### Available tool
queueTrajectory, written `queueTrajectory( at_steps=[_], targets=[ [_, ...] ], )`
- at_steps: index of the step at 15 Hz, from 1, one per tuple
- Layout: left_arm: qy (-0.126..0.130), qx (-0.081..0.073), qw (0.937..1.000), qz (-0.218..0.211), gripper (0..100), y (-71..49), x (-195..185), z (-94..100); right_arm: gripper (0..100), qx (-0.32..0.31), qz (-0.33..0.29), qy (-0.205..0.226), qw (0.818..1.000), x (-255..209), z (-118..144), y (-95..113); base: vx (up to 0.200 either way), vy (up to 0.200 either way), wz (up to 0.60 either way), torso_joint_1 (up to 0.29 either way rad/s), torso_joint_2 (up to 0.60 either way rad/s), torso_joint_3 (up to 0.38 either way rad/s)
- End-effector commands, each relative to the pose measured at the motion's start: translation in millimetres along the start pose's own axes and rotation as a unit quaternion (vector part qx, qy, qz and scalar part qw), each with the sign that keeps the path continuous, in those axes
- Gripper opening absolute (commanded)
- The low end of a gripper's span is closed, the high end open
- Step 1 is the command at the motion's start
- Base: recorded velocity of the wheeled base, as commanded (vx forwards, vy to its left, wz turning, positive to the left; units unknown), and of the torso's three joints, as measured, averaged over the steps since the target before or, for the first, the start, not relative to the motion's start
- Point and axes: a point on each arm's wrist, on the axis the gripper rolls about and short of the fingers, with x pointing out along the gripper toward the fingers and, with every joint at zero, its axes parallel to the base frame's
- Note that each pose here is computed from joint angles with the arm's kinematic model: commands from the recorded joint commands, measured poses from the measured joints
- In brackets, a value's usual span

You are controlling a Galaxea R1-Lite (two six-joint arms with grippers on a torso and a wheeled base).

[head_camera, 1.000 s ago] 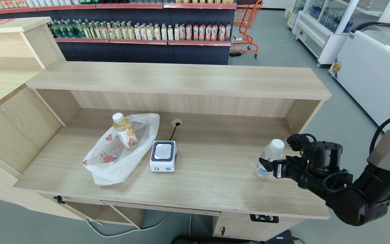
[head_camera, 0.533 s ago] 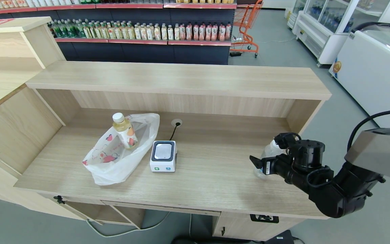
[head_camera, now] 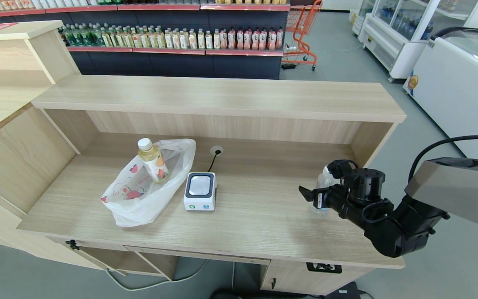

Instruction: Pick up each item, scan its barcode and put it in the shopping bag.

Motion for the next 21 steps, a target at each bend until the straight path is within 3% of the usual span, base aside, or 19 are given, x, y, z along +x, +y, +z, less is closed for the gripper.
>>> queueTrajectory(
  at_steps=[1,5,6,13,19,21],
  targets=[
    [0.000,-0.001,1.0000,0.000,100,0.0,0,0.1,100,-0.009,0.001,0.003,1.000,4,-5,1,0.000,0.000,0.00,0.000,0.00,0.000],
    [0.000,0.000,1.0000,0.000,100,0.0,0,0.0,100,-0.011,0.001,0.003,1.000,6,-6,0,0.000,0.000,0.00,0.000,0.00,0.000],
    [0.000,0.000,1.0000,0.000,100,0.0,0,0.1,0,-0.011,0.000,0.003,1.000,6,-6,-1,0.000,0.000,0.00,0.000,0.00,0.000],
    [0.000,0.000,1.0000,0.000,100,0.0,0,0.1,0,-0.065,0.017,-0.034,0.997,5,-2,-2,0.000,0.000,0.00,0.000,0.00,0.000],
    [0.000,0.000,1.0000,0.000,100,0.0,0,0.1,0,-0.073,0.017,0.000,0.997,-18,-26,-2,0.000,0.000,0.00,0.000,0.00,0.000],
    [0.000,0.000,1.0000,0.000,100,0.0,0,0.1,0,-0.071,0.019,-0.006,0.997,-26,-29,-2,0.000,0.000,0.00,0.000,0.00,0.000]
  ],
)
